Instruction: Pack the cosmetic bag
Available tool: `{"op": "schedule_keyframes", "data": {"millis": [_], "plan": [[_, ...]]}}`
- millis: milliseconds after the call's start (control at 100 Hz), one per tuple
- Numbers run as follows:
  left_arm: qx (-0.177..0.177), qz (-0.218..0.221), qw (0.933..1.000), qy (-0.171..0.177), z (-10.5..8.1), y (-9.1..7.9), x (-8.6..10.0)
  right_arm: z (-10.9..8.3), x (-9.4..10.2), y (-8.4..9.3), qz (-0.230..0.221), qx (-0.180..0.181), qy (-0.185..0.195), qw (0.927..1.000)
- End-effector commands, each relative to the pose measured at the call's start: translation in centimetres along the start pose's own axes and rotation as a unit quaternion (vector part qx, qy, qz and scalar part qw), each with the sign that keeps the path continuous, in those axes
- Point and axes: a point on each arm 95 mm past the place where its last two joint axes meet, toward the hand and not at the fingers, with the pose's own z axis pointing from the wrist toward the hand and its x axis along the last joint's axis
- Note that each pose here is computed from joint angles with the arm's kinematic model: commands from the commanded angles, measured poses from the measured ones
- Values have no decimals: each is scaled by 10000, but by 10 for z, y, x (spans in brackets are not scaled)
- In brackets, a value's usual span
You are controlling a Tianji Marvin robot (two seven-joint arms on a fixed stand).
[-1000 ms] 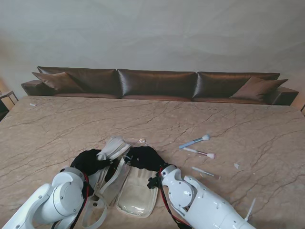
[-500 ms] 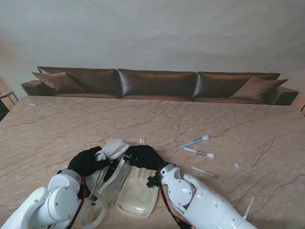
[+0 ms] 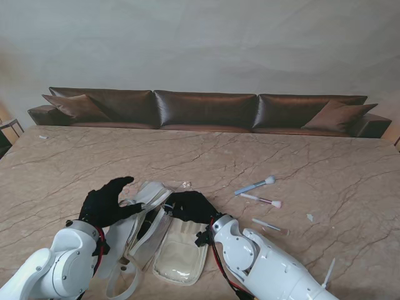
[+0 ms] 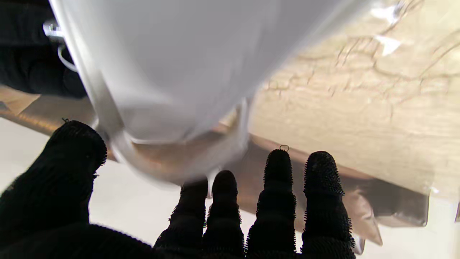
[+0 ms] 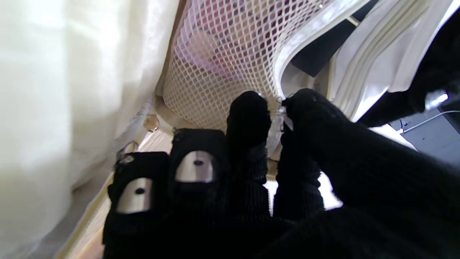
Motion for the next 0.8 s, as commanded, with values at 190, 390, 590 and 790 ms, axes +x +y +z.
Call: {"op": "schedule_keyframes", "data": {"millis": [190,390,590,790], "plan": [[-101,552,9974,456,6,-14,27,-4,-1,-5,-57,64,-2,10000],[-369,841,9934,684,20,-11,53,-4,-1,-3,-148,82,30,9999],[-735,1354,9858,668,40,-8,68,-3,-1,-1,-175,94,106,9997],[-1198,1690,9764,613,62,-3,73,-3,-1,0,-203,76,161,9996]]}}
